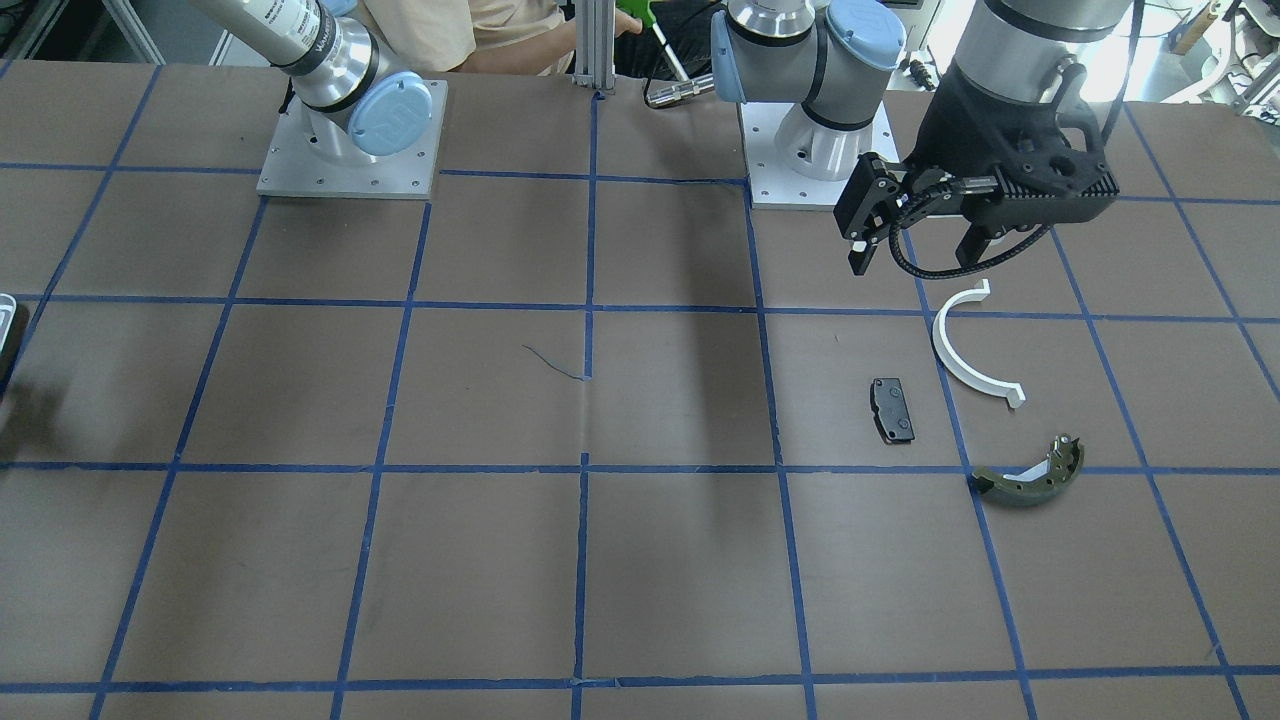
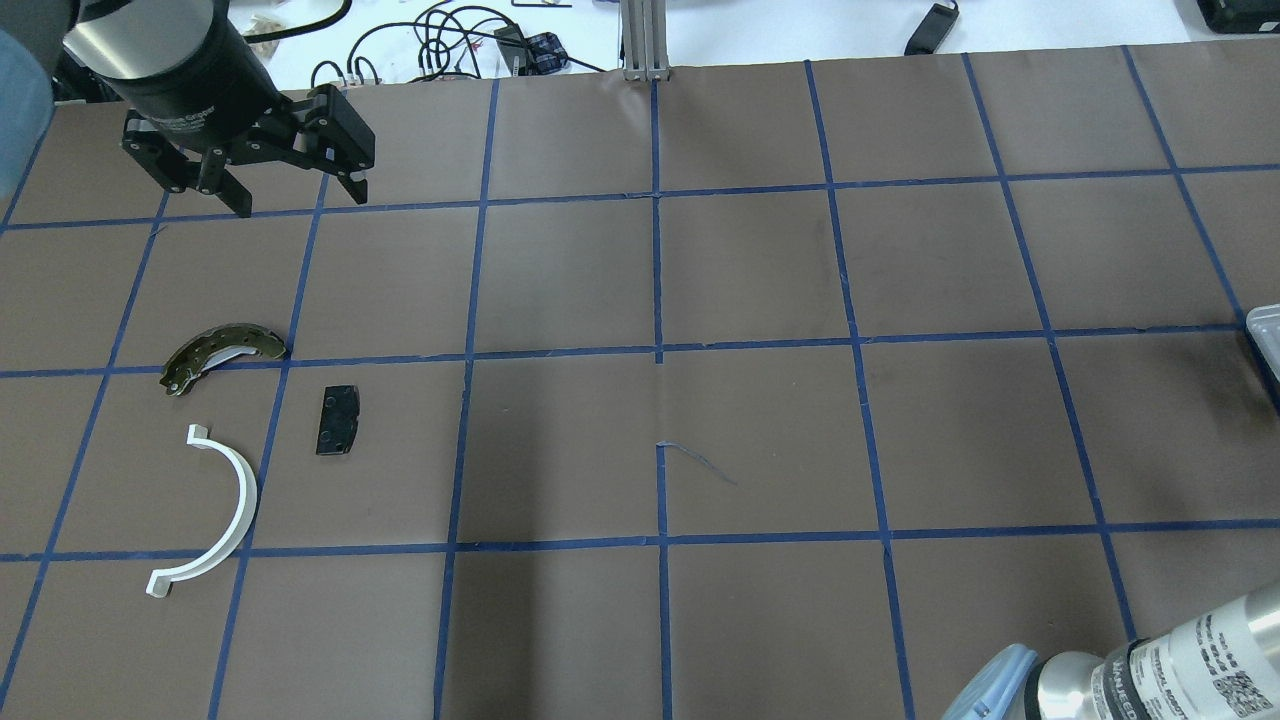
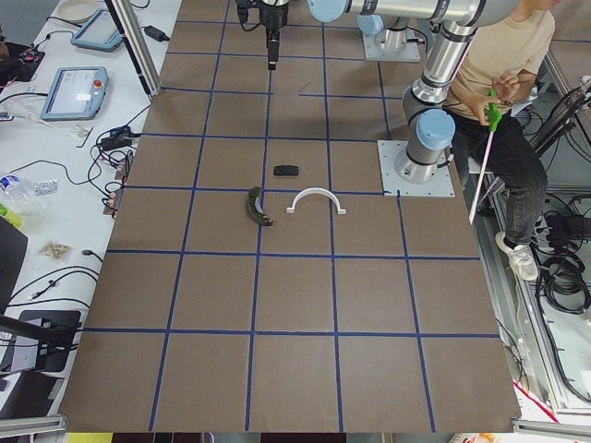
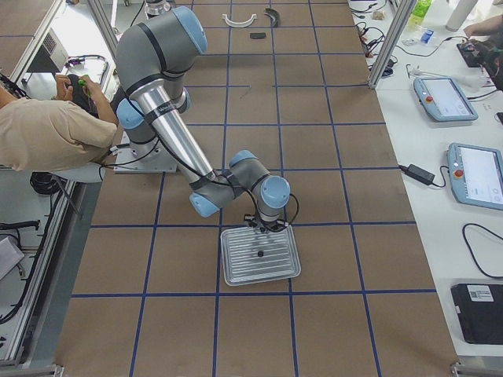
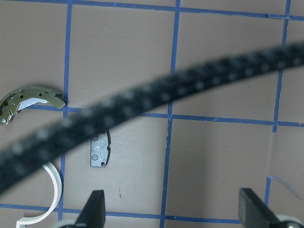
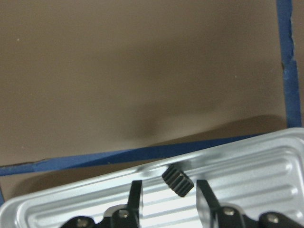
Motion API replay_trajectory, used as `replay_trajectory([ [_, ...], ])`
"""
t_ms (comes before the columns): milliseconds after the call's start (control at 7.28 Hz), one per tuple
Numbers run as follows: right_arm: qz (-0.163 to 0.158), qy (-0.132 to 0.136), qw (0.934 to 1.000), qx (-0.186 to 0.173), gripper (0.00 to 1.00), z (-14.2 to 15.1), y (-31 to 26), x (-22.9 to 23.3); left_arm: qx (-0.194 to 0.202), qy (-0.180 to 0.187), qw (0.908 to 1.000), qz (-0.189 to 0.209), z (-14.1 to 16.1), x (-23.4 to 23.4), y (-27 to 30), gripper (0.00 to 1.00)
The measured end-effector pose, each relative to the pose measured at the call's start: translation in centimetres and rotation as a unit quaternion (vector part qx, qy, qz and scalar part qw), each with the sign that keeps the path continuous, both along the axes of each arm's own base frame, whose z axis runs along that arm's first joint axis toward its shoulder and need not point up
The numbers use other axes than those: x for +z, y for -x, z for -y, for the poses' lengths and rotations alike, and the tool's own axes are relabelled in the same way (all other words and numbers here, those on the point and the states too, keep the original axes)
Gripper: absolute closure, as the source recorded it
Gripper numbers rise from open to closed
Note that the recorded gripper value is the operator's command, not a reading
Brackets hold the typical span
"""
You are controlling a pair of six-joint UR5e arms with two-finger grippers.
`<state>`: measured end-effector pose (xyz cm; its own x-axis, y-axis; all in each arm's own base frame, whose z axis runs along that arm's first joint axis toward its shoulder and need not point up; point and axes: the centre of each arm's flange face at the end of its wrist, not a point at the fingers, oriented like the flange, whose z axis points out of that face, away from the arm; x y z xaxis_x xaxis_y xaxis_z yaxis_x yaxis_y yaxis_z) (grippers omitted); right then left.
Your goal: Place bearing gear from tray to pile
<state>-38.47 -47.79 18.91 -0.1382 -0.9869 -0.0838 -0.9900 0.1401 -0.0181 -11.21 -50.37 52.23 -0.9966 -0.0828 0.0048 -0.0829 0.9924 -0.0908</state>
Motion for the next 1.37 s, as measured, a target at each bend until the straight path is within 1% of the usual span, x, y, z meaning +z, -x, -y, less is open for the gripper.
replay_trajectory([
  [137,0.002,-0.001,1.0000,0.000,0.53,-0.1,-0.1,-0.3,0.000,0.000,1.0000,0.000,0.0,0.0,0.0,0.00],
  [275,0.004,-0.003,1.0000,0.000,0.56,-0.1,-0.1,-0.5,0.000,0.000,1.0000,0.000,0.0,0.0,0.0,0.00],
  [550,0.005,-0.003,1.0000,0.003,0.74,-0.1,-0.1,-0.5,0.000,0.000,1.0000,0.000,0.1,0.0,-0.1,0.00],
  [825,0.007,-0.002,0.9998,0.019,0.85,-0.1,-0.1,-0.6,0.007,0.000,1.0000,-0.002,0.3,0.0,-1.1,0.00],
  [962,0.007,-0.002,0.9997,0.022,0.87,-0.1,-0.1,-0.6,0.010,0.000,0.9999,-0.003,0.3,0.0,-1.4,0.00],
  [1100,0.006,-0.001,0.9998,0.021,0.93,-0.1,-0.1,-0.5,0.011,0.000,0.9999,-0.003,0.4,0.0,-1.4,0.00],
  [1237,0.001,0.004,0.9999,0.016,0.96,0.0,0.1,0.3,0.012,0.001,0.9999,-0.003,0.5,0.1,-1.4,0.00],
  [1374,-0.010,0.016,0.9998,-0.001,0.96,0.2,0.3,2.2,0.013,0.000,0.9999,-0.002,0.5,0.1,-1.3,0.00],
])
